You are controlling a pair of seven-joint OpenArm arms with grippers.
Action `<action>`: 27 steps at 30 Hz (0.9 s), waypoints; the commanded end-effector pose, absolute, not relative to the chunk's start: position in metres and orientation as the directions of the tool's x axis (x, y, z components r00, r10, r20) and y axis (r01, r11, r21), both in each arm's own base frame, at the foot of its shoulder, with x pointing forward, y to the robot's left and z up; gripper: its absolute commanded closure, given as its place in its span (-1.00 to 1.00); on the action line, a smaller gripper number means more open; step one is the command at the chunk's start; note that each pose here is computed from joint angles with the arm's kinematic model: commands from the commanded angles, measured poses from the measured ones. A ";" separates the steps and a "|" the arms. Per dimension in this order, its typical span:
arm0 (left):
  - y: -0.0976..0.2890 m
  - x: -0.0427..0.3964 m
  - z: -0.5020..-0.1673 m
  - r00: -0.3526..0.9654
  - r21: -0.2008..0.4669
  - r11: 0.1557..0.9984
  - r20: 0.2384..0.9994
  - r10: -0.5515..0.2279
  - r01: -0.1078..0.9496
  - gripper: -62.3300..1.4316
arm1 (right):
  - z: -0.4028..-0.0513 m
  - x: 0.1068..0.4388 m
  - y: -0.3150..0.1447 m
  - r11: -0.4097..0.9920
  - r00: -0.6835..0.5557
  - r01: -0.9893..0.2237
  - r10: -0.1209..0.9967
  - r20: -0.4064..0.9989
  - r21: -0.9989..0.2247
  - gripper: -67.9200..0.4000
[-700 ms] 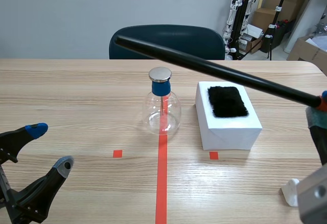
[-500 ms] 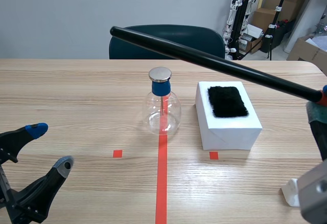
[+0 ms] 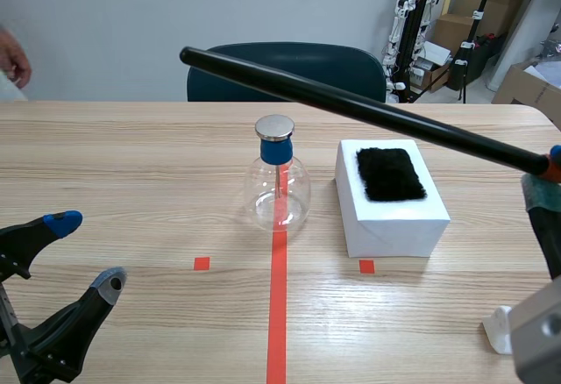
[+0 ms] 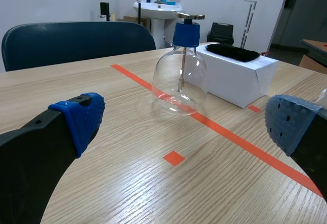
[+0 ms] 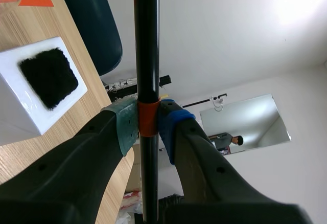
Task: Do the electroscope experiment. move the rod toward and away from the electroscope
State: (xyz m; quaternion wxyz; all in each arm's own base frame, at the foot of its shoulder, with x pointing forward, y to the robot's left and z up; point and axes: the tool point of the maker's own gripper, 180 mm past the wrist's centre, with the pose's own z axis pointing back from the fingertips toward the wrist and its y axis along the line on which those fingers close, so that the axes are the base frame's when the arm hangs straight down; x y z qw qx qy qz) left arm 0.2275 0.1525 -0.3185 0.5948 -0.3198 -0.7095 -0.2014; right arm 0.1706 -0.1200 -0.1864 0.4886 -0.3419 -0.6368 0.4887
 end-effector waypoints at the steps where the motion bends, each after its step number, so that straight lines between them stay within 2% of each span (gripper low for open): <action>1: 0.157 0.230 -0.310 -0.116 -0.088 0.719 0.966 0.230 0.689 -1.00 | -0.173 0.171 -0.119 0.293 -0.301 0.010 0.912 0.277 -0.956 0.99; 10: 0.157 0.230 -0.310 -0.116 -0.088 0.719 0.966 0.230 0.689 -1.00 | -0.162 0.174 -0.127 0.275 -0.294 0.076 0.925 0.242 -0.958 0.99; 21: 0.157 0.230 -0.310 -0.116 -0.088 0.719 0.966 0.230 0.689 -1.00 | -0.124 0.213 -0.198 0.128 -0.048 0.290 0.992 0.119 -0.949 0.99; 27: 0.157 0.230 -0.310 -0.116 -0.088 0.719 0.966 0.230 0.689 -1.00 | -0.128 0.233 -0.217 0.018 0.036 0.260 0.999 0.029 -0.965 0.99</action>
